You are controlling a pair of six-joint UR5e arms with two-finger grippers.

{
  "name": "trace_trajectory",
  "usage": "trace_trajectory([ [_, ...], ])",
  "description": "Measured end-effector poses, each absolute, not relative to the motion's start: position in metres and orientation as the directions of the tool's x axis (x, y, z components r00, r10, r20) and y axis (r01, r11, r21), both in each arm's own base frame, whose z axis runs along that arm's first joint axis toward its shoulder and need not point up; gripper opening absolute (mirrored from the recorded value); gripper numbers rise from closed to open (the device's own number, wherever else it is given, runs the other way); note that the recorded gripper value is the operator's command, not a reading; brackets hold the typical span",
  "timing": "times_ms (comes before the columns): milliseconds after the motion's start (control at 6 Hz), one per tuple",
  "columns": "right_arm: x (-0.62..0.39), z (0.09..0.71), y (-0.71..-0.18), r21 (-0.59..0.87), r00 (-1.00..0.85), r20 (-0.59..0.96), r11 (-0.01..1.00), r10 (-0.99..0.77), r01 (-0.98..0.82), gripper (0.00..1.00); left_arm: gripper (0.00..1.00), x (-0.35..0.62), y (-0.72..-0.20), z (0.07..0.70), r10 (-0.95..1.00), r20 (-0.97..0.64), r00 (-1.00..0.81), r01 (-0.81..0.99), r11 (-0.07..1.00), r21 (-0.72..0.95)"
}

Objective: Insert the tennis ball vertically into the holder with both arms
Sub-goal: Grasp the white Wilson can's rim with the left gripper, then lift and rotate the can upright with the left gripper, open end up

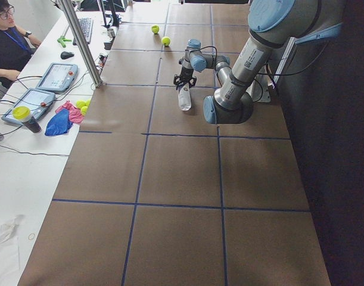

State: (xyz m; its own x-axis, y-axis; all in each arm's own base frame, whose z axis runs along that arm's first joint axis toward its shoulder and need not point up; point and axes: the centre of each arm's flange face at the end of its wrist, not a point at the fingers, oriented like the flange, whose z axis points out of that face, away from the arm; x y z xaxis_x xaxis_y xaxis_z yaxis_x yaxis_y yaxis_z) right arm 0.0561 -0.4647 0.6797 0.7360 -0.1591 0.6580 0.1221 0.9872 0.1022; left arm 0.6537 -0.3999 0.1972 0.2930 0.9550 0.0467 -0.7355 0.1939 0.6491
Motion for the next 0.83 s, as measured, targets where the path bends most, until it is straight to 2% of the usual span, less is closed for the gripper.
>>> trace_trajectory([
  [500, 0.056, 0.680, -0.465, 0.101, 0.736, 0.658, 0.987, -0.158, 0.122, 1.00, 0.81, 0.622, -0.401, 0.121, 0.949, 0.049, 0.311, -0.645, 0.172, 0.745],
  [833, 0.056, 0.680, -0.465, 0.101, 0.736, 0.658, 0.987, -0.158, 0.122, 1.00, 0.81, 0.559, -0.393, 0.052, 0.937, -0.005, 0.350, -0.463, 0.177, 0.868],
])
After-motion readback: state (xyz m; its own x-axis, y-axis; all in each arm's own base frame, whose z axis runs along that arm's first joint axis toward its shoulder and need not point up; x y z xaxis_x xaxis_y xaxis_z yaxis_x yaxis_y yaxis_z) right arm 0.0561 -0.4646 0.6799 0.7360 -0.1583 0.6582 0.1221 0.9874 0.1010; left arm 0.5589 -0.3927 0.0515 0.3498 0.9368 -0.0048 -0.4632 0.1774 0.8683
